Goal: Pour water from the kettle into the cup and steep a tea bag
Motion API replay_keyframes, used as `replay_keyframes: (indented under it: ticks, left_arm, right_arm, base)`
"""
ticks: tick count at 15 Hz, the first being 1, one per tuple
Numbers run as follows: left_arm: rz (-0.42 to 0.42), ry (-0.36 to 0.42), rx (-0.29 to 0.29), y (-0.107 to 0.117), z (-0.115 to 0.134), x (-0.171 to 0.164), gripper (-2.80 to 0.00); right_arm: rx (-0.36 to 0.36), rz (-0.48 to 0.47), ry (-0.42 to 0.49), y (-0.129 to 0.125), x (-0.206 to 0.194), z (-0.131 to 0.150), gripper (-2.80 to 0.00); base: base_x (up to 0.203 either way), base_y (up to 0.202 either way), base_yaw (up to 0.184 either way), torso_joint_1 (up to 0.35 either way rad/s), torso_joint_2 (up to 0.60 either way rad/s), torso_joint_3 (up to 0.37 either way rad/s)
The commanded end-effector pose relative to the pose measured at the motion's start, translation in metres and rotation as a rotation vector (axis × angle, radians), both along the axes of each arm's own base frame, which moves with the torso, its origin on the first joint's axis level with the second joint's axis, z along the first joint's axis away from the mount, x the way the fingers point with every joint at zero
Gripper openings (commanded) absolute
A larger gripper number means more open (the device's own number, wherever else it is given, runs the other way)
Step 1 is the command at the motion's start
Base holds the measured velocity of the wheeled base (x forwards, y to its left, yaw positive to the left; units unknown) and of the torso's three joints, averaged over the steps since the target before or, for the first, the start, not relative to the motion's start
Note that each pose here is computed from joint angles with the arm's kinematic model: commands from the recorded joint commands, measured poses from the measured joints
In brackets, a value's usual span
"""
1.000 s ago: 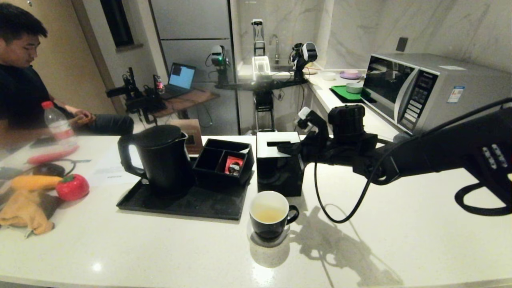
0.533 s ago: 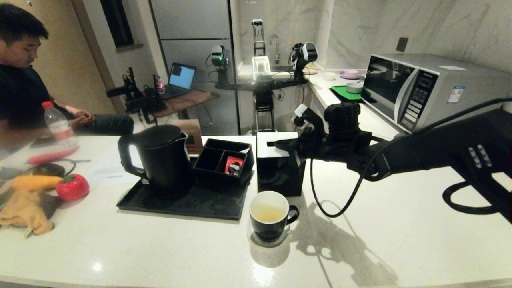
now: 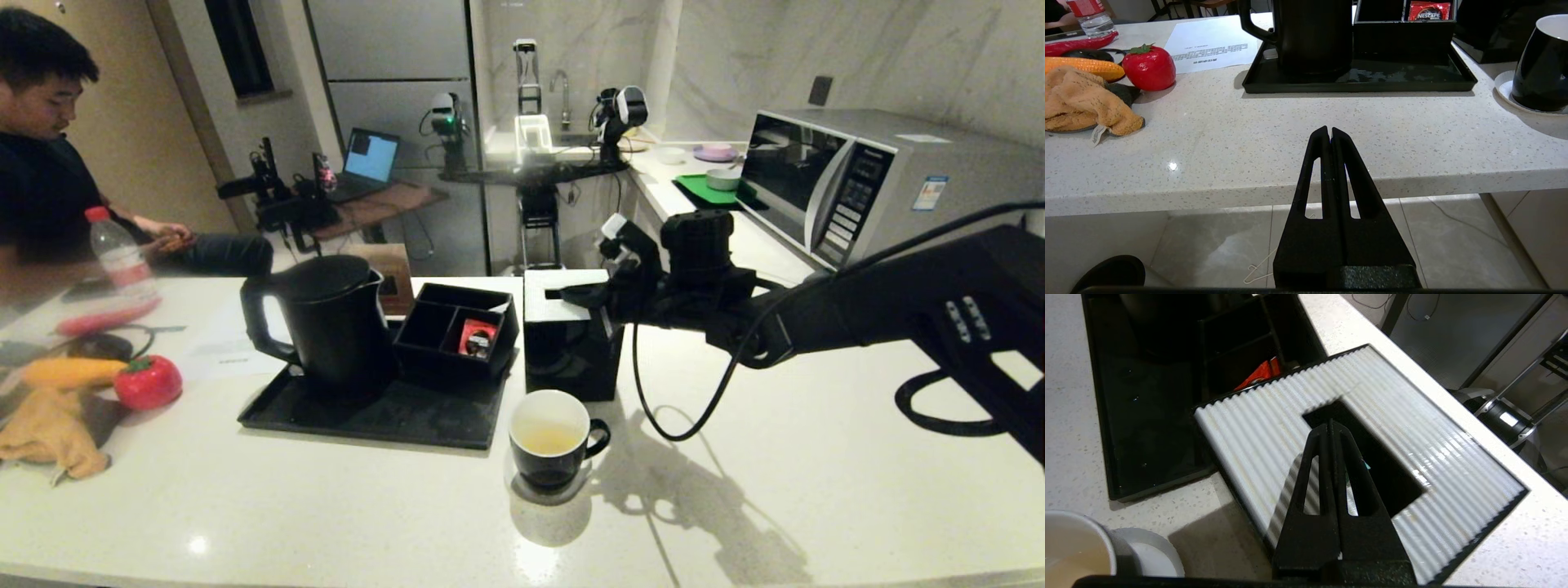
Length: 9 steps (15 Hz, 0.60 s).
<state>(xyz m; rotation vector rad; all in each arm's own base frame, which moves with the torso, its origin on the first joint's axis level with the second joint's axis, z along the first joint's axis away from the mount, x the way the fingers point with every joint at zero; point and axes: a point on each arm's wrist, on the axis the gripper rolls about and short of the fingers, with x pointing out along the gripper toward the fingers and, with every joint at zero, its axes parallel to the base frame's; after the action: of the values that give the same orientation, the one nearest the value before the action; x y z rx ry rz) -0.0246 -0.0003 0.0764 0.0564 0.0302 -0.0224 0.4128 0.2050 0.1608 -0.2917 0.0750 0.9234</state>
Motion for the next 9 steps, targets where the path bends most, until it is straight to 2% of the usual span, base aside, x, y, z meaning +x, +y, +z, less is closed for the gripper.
replay_keyframes:
  ticks: [1, 3, 9]
  left_arm:
    - [0.0, 0.0, 0.0, 0.0, 0.0, 0.0, -2.8]
    - [-0.001, 0.0, 0.0, 0.0, 0.0, 0.0, -2.8]
    - [0.0, 0.0, 0.0, 0.0, 0.0, 0.0, -2.8]
  right_arm:
    - [0.01, -0.009, -0.021, -0.003, 0.004, 0.005, -2.8]
    - [0.009, -0.061, -0.036, -0.008, 0.008, 0.009, -2.8]
    - [0.019, -0.077, -0.052, -0.015, 0.004, 0.021, -2.8]
  base:
    - [0.0, 0.0, 0.0, 0.0, 0.0, 0.0]
    - [0.0, 0.0, 0.0, 0.0, 0.0, 0.0]
    - [0.0, 0.0, 0.0, 0.0, 0.0, 0.0]
